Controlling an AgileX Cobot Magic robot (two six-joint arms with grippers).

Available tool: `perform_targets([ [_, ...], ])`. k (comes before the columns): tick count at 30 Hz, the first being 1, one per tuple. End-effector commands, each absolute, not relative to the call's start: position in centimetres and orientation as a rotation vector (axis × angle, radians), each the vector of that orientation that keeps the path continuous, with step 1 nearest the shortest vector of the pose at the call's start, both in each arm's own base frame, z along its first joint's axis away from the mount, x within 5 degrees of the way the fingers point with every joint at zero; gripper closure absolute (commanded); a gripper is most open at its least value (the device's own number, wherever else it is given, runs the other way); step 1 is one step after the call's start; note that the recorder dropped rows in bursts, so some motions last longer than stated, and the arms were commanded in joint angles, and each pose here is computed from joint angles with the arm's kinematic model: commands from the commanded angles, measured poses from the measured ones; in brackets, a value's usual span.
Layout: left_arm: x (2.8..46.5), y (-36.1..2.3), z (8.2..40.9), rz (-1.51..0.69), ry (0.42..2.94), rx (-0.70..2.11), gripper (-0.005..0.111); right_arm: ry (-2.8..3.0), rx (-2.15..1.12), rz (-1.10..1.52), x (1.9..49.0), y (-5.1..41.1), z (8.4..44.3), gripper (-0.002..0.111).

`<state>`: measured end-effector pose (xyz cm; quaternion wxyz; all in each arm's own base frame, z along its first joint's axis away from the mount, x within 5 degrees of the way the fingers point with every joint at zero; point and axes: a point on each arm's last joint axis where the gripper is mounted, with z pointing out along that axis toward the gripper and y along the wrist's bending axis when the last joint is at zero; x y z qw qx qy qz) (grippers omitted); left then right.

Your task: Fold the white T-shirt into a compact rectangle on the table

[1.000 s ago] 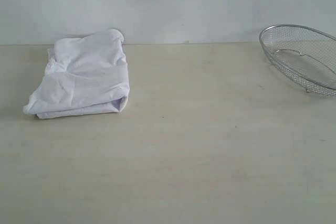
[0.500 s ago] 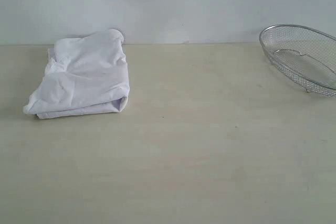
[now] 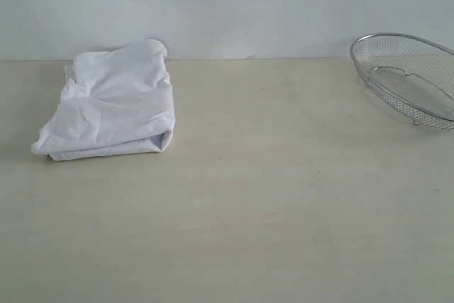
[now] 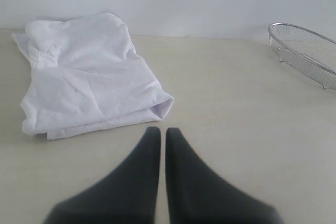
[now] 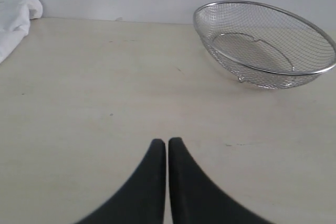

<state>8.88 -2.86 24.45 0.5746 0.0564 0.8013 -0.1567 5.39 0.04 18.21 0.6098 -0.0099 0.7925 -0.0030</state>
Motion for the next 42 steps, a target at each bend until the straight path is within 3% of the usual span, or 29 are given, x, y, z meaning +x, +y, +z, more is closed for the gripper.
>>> perform_targets([
  [1, 8.77, -2.87, 24.41, -0.380, 1.867, 0.116, 0.102, 1.824, 0.016, -0.027, 5.35, -0.15, 18.25, 0.109],
  [42, 8.77, -2.87, 24.41, -0.380, 1.867, 0.116, 0.102, 1.824, 0.034, -0.048, 5.35, -0.29, 18.25, 0.109],
])
